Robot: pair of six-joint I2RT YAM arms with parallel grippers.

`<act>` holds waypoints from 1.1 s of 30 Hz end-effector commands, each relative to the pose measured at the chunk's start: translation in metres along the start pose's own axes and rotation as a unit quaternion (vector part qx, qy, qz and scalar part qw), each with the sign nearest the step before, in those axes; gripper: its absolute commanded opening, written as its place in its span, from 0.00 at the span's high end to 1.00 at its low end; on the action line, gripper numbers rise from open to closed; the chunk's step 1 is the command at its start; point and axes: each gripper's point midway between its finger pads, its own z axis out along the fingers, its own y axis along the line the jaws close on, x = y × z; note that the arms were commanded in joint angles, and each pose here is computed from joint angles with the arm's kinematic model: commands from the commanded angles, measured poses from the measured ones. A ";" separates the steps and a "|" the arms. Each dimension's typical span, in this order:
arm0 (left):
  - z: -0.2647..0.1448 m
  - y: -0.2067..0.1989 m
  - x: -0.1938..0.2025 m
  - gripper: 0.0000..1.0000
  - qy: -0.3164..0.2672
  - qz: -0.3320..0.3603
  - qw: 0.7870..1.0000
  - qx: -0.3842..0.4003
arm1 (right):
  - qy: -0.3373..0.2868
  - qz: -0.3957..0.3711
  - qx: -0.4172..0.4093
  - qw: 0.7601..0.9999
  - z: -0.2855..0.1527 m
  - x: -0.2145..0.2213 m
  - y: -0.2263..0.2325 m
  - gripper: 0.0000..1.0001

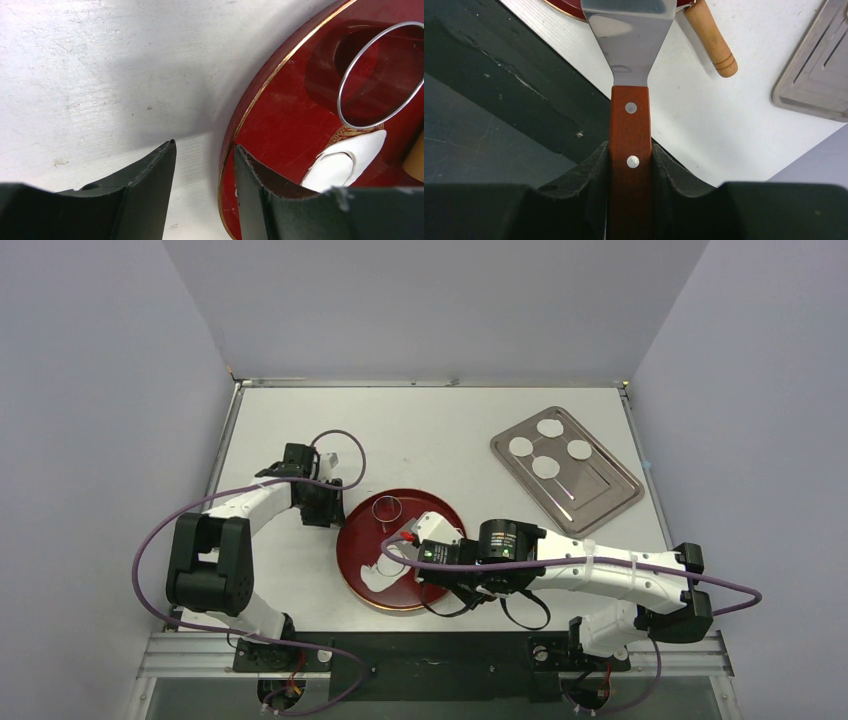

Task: Roll out the dumpling wrappers from the dough
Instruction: Adjust the spatula.

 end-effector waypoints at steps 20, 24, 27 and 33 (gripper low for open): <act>-0.198 -0.131 -0.088 0.36 -0.168 0.298 0.891 0.300 | -0.092 0.250 -0.159 0.951 0.003 -0.072 -0.039 1.00; -0.240 -0.166 -0.054 0.33 -0.189 0.508 0.790 0.286 | -0.121 0.284 -0.188 0.932 -0.013 -0.084 -0.051 1.00; -0.260 -0.200 -0.028 0.25 -0.227 0.626 0.692 0.281 | -0.128 0.282 -0.209 0.928 -0.022 -0.089 -0.048 1.00; -0.271 -0.269 0.000 0.16 -0.332 0.696 0.561 0.301 | -0.162 0.297 -0.236 0.911 -0.041 -0.097 -0.048 1.00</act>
